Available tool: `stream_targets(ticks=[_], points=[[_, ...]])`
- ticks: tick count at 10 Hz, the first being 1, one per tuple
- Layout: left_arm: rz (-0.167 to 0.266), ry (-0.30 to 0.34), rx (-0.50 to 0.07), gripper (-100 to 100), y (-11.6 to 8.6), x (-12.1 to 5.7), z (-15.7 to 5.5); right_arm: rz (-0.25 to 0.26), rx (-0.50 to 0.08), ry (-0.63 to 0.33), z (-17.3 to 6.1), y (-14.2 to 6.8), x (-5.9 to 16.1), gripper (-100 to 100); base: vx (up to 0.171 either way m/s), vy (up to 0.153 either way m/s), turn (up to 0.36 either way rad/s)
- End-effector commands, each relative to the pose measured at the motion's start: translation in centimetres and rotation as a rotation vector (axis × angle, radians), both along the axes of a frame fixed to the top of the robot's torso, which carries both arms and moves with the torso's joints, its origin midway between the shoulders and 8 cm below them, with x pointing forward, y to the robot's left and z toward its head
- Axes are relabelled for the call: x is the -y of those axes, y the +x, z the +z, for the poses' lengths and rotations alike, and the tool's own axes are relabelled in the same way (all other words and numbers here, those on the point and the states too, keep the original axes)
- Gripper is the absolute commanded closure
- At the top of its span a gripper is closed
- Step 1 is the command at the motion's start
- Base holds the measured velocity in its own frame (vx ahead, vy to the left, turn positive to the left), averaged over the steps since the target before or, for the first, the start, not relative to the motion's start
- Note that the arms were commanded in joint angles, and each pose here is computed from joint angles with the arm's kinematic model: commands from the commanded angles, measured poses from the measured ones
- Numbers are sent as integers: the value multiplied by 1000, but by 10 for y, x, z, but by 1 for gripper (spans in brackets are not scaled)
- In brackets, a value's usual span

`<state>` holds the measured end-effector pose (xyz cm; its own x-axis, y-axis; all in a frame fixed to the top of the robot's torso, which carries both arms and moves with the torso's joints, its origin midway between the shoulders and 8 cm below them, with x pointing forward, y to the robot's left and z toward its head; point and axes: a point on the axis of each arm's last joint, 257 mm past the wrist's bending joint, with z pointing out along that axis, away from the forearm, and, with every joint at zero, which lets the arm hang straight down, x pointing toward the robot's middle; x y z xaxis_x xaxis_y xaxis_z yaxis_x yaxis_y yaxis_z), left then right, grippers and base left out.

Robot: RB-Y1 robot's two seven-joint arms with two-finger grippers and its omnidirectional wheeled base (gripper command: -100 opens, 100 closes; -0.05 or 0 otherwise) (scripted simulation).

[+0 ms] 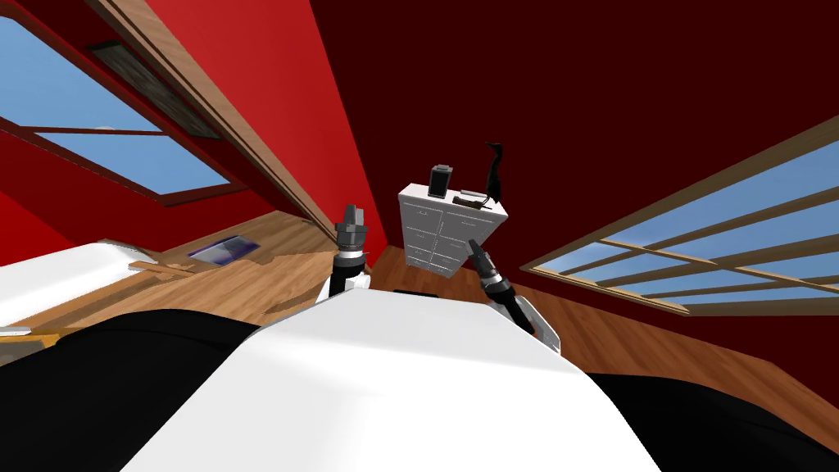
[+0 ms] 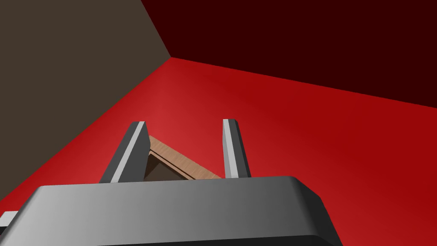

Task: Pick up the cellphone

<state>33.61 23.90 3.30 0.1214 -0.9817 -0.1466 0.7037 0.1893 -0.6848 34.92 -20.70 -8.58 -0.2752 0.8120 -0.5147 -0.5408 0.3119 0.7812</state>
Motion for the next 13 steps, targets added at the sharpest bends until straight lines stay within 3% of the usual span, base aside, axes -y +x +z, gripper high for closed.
stream_targets(ticks=[1,3,5,8,10,13], points=[[0,0,0,0,0,0,0,38,-2,-81,-18,-1,-5,-100,-86,-4,114],[0,0,0,0,0,0,0,86,-3,-171,-34,-5,-9,-100,-59,2,88],[0,0,0,0,0,0,0,99,-23,-216,-44,-5,-3,-100,-37,14,19],[0,0,0,0,0,0,0,186,-19,-376,-76,-12,-3,-100,-46,17,100],[0,0,0,0,0,0,0,197,-36,-419,-83,-12,4,-100,-32,20,38],[0,0,0,0,0,0,0,293,-32,-583,-115,-22,15,-100,-28,33,110]])
